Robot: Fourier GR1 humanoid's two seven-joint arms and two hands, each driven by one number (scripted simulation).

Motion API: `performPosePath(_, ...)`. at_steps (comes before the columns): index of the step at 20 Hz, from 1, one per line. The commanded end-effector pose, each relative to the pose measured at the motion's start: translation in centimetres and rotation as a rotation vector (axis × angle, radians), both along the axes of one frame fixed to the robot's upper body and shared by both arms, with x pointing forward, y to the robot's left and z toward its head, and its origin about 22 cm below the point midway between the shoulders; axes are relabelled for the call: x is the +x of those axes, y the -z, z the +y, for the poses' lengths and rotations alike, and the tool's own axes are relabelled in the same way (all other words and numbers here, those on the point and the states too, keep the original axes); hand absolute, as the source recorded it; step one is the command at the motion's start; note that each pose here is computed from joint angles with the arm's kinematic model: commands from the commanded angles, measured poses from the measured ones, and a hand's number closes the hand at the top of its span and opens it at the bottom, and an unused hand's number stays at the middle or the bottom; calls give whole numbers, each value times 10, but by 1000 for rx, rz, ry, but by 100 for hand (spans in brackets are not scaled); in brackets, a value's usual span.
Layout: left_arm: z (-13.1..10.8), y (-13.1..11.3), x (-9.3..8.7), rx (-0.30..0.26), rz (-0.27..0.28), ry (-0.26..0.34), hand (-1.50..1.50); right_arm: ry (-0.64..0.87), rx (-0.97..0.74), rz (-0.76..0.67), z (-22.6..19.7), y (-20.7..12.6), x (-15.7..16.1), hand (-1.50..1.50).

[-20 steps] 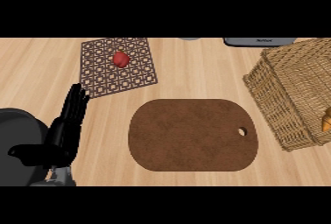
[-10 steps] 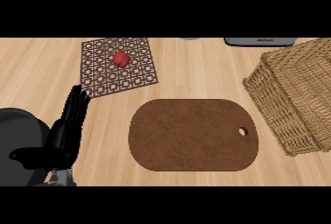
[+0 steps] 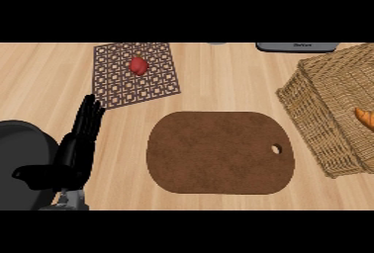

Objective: Pick the croissant from the cutting board and place it in the basket

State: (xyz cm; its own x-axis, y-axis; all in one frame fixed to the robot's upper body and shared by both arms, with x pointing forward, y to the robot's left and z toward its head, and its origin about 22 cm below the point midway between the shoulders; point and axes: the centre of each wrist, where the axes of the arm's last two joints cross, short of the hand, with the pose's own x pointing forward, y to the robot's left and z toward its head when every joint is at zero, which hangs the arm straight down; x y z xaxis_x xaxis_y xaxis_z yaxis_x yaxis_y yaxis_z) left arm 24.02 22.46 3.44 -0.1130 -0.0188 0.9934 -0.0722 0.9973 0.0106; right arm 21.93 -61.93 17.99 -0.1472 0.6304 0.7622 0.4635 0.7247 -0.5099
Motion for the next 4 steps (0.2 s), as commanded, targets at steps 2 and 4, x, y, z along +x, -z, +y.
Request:
performPosePath(2, 7, -4, 5, 12, -4, -17, 0, -83, 83, -40, -18, -29, -30, -150)
performPosePath(4, 3, -7, 10, -15, -8, -8, 0, -119, 85, -34, -20, -21, -37, -150)
